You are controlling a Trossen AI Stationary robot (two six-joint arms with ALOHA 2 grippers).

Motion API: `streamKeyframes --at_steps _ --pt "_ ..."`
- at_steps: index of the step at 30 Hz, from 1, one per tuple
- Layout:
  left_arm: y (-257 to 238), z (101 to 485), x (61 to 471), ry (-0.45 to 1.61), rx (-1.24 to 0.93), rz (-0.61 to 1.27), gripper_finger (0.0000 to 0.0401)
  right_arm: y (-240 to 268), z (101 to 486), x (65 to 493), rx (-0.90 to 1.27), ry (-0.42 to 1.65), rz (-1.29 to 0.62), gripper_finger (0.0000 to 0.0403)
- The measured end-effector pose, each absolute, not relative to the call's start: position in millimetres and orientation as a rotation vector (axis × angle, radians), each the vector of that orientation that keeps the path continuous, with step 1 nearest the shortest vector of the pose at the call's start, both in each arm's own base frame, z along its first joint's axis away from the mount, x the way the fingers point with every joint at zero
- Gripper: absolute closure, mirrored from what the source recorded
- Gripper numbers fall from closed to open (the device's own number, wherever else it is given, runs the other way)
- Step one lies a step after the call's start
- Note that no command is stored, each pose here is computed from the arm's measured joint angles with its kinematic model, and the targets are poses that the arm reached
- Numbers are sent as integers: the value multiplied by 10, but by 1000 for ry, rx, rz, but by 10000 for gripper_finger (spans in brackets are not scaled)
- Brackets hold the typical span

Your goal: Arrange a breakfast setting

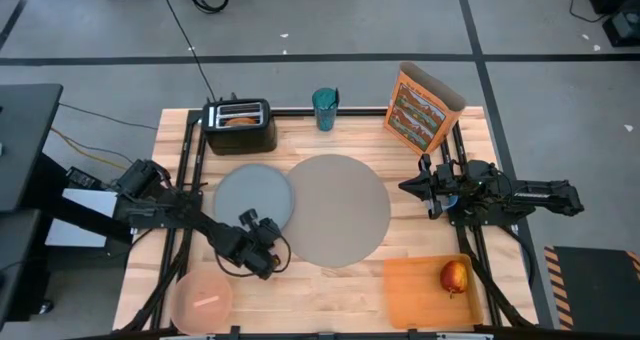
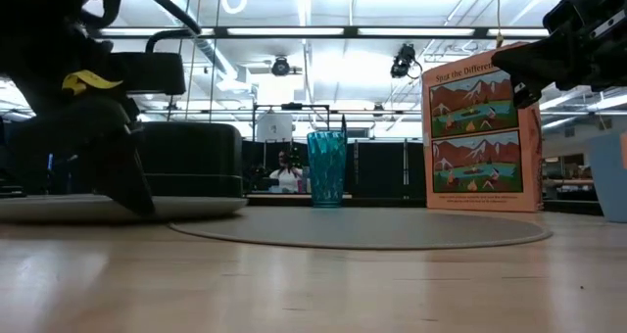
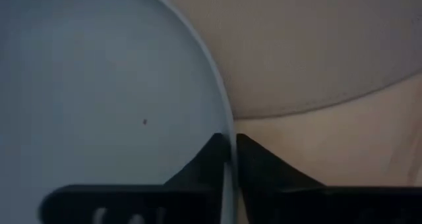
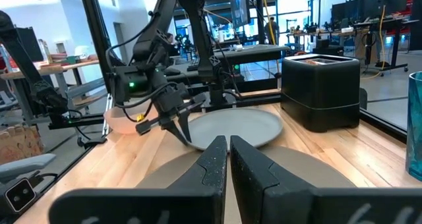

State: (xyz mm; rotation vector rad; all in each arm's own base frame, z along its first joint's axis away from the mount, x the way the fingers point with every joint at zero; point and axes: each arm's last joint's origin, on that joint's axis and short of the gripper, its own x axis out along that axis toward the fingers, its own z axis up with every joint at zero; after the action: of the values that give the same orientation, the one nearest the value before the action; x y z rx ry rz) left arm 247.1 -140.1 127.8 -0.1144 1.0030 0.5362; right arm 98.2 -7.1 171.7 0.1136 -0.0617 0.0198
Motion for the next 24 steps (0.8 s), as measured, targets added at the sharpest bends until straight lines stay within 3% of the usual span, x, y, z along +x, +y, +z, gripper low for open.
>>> streamKeyframes --at_steps 14,24 --pt "-1650 1660 2623 996 26 412 386 -71 1717 982 113 -62 20 376" --pt "-1835 1935 2823 890 437 144 386 -71 1718 981 114 -62 20 376"
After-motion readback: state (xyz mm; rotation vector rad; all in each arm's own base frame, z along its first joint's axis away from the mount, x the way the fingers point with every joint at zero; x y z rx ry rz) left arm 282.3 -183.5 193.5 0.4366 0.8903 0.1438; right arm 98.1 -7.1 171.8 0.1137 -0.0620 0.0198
